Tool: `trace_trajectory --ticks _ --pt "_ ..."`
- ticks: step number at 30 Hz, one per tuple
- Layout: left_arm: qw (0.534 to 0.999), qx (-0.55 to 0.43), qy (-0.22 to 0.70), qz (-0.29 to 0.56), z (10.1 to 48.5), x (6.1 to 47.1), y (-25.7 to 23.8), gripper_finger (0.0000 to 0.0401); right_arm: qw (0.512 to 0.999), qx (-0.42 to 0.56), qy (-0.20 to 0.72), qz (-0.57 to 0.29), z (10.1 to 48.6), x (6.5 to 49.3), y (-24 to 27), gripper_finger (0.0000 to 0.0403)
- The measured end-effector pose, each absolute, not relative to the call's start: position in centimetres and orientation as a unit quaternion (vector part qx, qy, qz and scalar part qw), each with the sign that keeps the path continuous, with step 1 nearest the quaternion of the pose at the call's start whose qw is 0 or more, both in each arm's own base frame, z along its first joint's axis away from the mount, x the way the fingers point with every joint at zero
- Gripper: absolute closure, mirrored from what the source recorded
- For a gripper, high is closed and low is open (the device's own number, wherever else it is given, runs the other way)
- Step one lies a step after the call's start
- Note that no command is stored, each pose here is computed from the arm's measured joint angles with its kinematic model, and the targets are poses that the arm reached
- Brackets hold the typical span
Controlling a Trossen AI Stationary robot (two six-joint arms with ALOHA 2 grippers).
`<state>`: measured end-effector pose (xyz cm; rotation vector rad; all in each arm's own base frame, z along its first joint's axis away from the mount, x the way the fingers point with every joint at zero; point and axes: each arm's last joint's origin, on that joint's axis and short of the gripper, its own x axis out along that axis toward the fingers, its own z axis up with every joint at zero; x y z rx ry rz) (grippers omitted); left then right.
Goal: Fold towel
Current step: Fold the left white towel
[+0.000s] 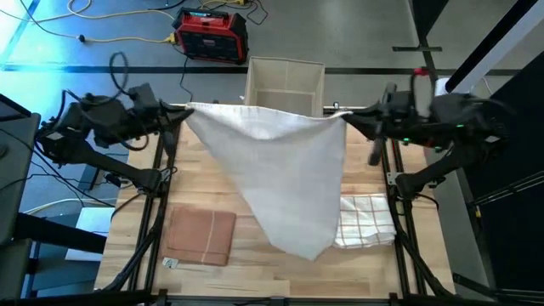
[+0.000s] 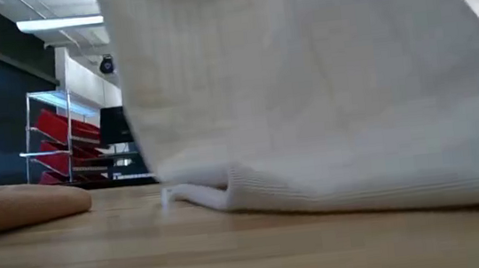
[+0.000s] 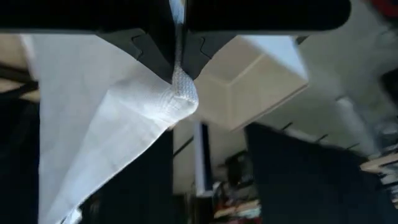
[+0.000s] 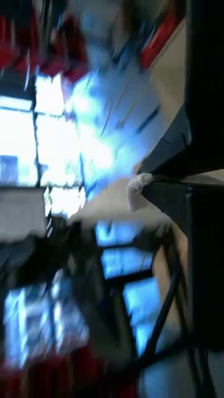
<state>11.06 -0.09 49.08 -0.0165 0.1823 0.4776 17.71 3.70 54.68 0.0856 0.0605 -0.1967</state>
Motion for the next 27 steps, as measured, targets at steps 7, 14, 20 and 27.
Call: trace_trajectory --ticks 7,14,20,27 --pt "0.996 -0.017 -0.057 0.065 52.8 10.7 -1.2 0.0399 0.991 0.052 -0.080 0.099 57.5 16.4 6.5 0.0403" --pt "0.974 -0.019 -0.205 -0.091 55.7 9.9 -2.1 0.0399 0.961 0.024 -0.180 0.208 59.2 15.3 8.9 0.0403" --pt "0.939 -0.018 -0.301 -0.166 57.3 9.3 -2.6 0.0401 0.937 -0.008 -0.252 0.242 60.3 13.9 10.2 0.0403" --pt "0.916 -0.069 -0.302 -0.254 57.4 11.2 -4.1 0.0401 0.921 -0.024 -0.270 0.280 60.3 13.5 12.0 0.0403"
